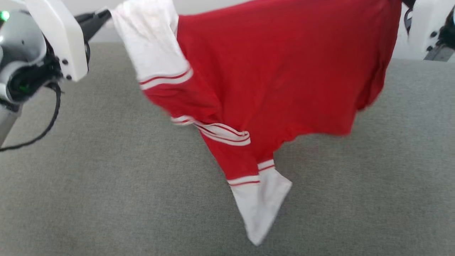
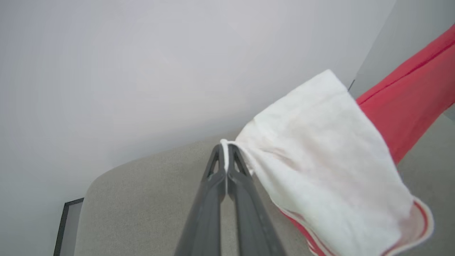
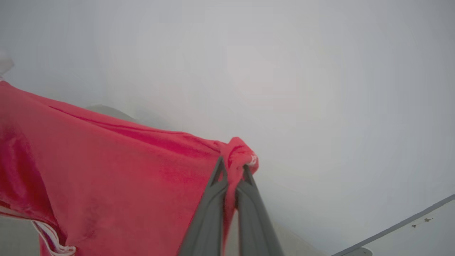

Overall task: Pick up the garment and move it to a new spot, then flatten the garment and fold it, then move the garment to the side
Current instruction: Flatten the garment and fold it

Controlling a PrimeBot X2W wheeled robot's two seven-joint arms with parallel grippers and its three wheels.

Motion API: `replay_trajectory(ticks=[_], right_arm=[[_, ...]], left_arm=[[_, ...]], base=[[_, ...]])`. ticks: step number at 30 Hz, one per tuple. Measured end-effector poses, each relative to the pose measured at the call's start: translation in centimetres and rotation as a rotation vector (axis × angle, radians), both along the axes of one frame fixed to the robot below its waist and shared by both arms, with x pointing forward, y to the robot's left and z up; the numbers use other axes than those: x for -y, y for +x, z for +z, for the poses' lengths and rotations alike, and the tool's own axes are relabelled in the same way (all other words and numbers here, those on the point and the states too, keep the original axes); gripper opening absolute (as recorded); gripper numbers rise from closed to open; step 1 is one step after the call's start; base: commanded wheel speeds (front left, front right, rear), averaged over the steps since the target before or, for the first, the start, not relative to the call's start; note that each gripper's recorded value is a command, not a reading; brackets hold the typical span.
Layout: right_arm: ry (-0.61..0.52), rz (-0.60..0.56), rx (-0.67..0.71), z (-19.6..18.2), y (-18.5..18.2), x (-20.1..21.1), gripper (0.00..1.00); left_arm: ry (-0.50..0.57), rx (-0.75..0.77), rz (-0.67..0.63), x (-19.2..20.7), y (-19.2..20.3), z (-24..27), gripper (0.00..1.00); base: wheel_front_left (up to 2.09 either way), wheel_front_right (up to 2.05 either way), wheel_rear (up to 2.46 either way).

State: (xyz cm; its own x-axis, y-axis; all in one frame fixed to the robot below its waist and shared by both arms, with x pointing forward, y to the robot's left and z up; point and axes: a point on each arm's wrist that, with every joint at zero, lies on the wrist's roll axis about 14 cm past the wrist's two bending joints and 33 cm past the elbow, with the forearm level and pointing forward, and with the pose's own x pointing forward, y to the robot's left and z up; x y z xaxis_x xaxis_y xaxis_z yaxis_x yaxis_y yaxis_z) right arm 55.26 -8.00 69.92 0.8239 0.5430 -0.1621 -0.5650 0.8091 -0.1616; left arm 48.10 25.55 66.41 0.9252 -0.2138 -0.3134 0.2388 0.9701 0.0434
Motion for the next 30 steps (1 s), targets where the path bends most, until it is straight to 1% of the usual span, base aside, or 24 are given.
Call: replay_trajectory(ticks=[8, 16, 20, 24, 28, 30], right_arm=[[0.077, 0.001, 0.115, 4.4, -1.7, 0.6, 0.00], [0.095, -0.025, 0.146, 5.3, -1.5, 1.2, 0.00], [0.087, -0.058, 0.142, 4.3, -0.1, 1.7, 0.00], [0.097, -0.092, 0.150, 3.4, 2.2, 1.8, 0.00], [0.103, -0.138, 0.202, 2.8, 5.3, 2.0, 0.00], [0.095, -0.157, 0.244, 2.6, 6.8, 2.0, 0.00]], left_arm=[[0.030, 0.131, -0.028, 1.2, 1.3, 5.4, 0.00], [0.076, 0.195, -0.037, 1.9, 2.9, 8.2, 0.00], [0.106, 0.241, -0.040, 2.2, 4.7, 8.9, 0.00], [0.125, 0.313, -0.029, 2.4, 7.4, 9.8, 0.00], [0.142, 0.431, -0.009, 2.3, 10.6, 11.5, 0.00], [0.173, 0.505, 0.000, 2.3, 12.1, 12.4, 0.00]], base=[[0.00, 0.00, 0.00], [0.00, 0.00, 0.00], [0.00, 0.00, 0.00], [0.00, 0.00, 0.00], [0.00, 0.00, 0.00], [0.00, 0.00, 0.00]])
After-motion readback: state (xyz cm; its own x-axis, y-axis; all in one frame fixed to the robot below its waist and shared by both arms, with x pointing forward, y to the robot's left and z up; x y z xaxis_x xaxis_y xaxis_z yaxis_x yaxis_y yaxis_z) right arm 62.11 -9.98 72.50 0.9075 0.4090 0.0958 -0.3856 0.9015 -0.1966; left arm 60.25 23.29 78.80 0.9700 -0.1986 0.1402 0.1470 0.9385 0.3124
